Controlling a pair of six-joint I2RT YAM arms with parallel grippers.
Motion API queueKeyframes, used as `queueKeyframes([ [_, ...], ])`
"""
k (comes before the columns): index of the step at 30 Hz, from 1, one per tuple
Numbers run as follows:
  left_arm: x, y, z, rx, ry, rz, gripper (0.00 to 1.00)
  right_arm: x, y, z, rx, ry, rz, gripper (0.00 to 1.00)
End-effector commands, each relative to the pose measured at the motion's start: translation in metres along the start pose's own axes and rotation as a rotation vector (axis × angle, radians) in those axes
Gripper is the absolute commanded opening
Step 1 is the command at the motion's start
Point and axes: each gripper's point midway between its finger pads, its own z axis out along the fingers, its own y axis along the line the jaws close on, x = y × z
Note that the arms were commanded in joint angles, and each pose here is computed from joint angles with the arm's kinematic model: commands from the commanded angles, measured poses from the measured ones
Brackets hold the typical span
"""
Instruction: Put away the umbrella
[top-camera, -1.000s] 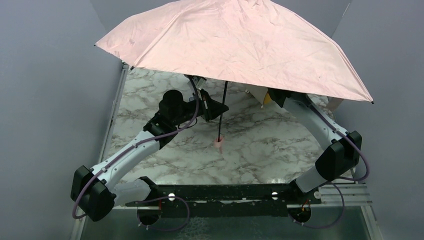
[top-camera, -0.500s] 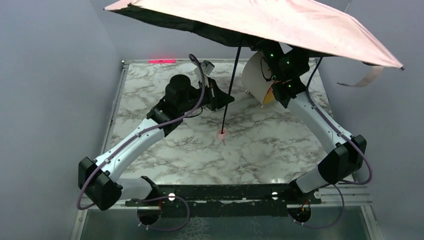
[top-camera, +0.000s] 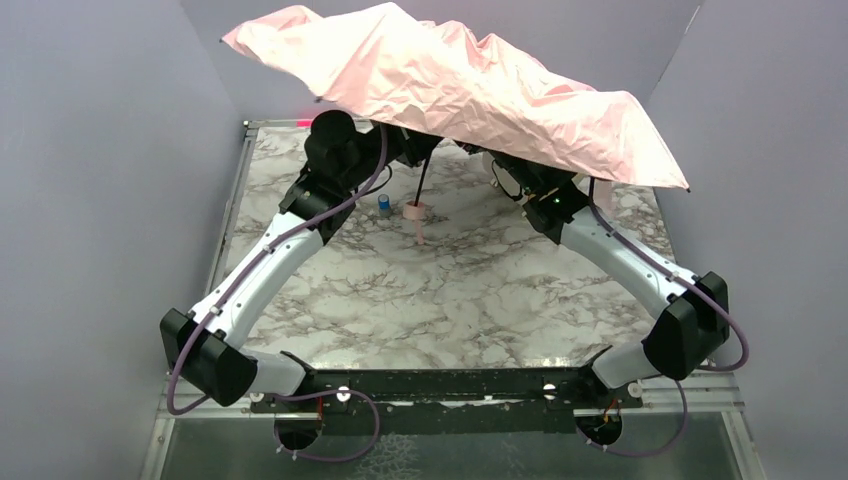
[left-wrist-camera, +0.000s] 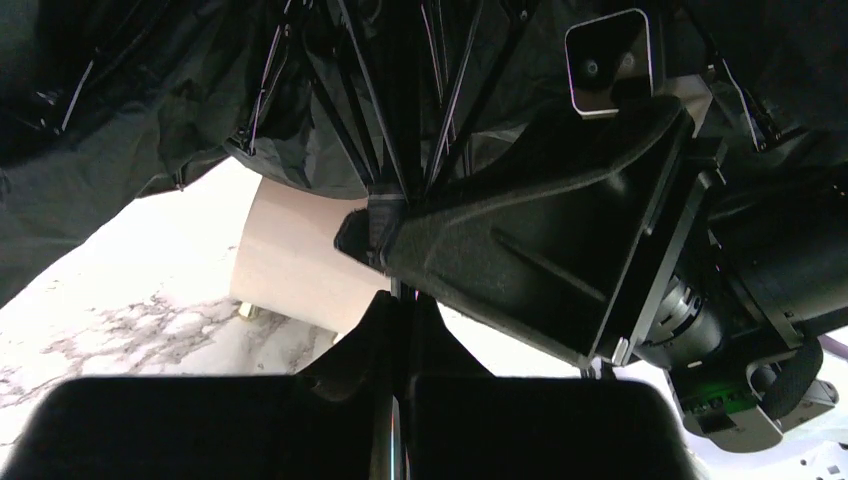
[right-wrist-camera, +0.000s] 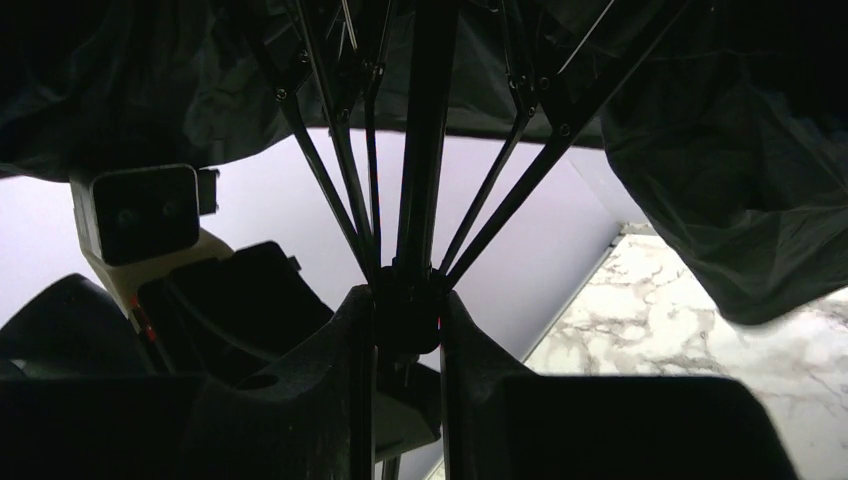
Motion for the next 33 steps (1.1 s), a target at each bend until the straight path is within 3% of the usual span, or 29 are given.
queueKeyframes([
  [1, -0.093, -0.036, -0.012, 0.085, -0.302, 0.068, 0.00, 0.043, -0.034, -0.010, 0.069, 0.138, -0.003, 0.01],
  [9, -0.077, -0.028, -0.022, 0.051, -0.268, 0.102, 0.00, 0.038, -0.020, 0.003, 0.027, 0.128, 0.047, 0.01],
  [17, -0.076, -0.027, -0.061, -0.044, -0.235, 0.158, 0.00, 0.012, 0.054, 0.046, -0.123, 0.083, 0.061, 0.01],
  [25, -0.070, -0.024, -0.114, -0.204, -0.100, 0.138, 0.00, 0.075, 0.099, 0.036, -0.073, 0.157, 0.154, 0.00],
  [33, 0.003, -0.019, -0.161, -0.283, 0.176, -0.034, 0.00, 0.153, 0.094, -0.011, 0.018, 0.326, 0.293, 0.01],
])
